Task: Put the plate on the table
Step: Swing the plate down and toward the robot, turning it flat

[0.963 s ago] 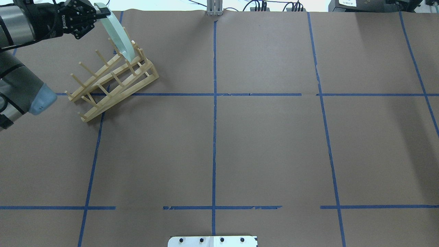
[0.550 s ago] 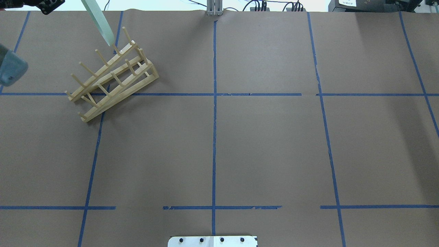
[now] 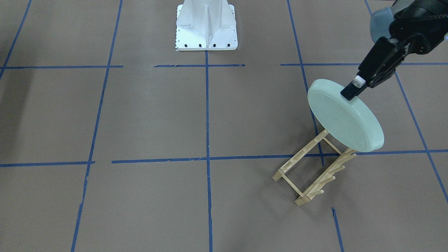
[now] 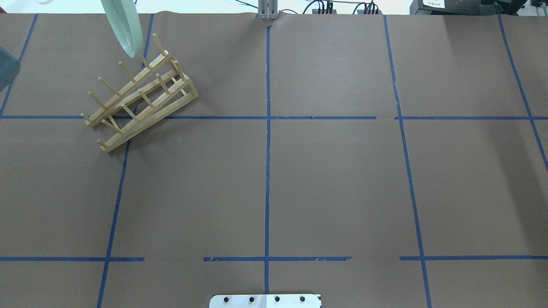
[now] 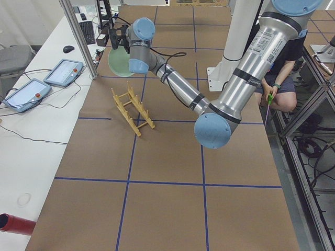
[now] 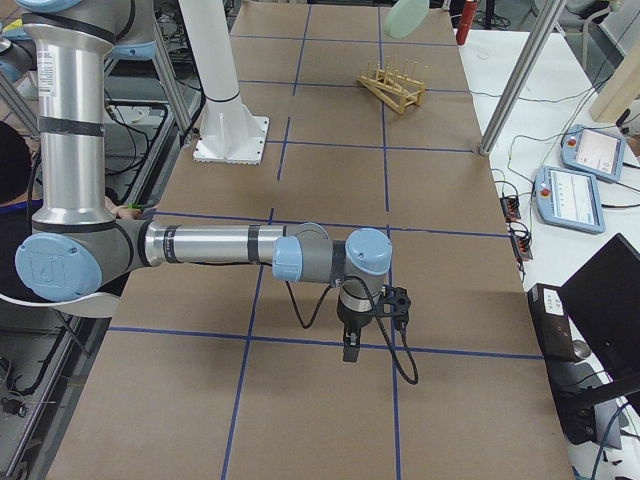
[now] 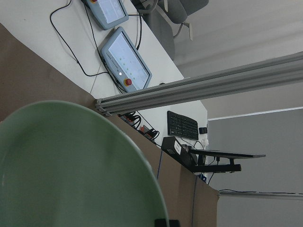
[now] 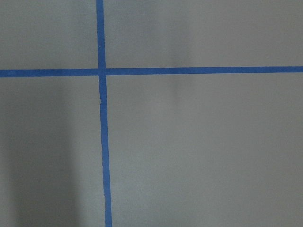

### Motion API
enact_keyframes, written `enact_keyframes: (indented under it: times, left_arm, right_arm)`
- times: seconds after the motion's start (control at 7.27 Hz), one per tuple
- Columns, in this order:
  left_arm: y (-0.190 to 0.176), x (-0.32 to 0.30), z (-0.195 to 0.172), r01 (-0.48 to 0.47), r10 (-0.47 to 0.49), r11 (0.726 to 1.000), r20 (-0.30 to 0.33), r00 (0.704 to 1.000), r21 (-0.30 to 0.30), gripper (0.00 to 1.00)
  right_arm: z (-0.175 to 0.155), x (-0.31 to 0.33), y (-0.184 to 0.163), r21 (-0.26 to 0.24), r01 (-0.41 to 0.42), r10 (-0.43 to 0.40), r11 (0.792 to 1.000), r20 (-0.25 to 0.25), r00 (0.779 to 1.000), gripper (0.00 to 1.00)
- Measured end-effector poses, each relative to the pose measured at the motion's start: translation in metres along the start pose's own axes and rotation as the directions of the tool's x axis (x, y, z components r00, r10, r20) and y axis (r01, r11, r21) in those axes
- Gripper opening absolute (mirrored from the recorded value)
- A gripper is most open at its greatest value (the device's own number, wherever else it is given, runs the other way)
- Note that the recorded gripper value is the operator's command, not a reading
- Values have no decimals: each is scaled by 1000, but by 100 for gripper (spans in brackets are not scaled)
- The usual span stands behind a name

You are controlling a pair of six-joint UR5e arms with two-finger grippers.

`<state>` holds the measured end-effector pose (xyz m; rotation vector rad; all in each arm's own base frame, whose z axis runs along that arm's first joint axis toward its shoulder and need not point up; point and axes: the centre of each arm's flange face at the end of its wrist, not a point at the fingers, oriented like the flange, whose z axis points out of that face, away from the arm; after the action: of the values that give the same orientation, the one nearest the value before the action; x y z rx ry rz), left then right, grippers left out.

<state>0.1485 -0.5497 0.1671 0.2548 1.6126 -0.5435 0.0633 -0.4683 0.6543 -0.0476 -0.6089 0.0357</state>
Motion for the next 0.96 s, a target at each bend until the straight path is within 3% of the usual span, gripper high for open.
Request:
enact_keyframes:
  times: [0.28, 0.41, 0.55, 0.69, 0.83, 0.96]
  left_arm:
    - [51, 18, 39, -70, 78, 995, 118, 990, -69, 0]
    - [83, 22, 66, -110, 126, 990, 194, 973, -91, 0]
    - [121, 27, 100, -161, 184, 982, 297, 937, -100, 0]
    - [169, 28, 142, -246, 272, 962, 428, 862, -115, 0]
    - [212, 22, 177, -349, 376, 924, 535, 757, -156, 0]
    - [242, 10, 208, -431, 472, 874, 601, 645, -223, 0]
  right_arm:
    - [0, 0, 0, 1, -1, 1, 1000, 0, 1000, 100]
    - [0, 0, 0, 1, -1, 1, 1000, 0, 1000, 100]
    - [0, 0, 0, 1, -1, 1, 1000, 0, 1000, 100]
    - [0, 0, 0, 1, -1, 1, 1000, 0, 1000, 100]
    - [0, 0, 0, 1, -1, 1, 1000, 0, 1000, 100]
    - [0, 0, 0, 1, -1, 1, 1000, 0, 1000, 100]
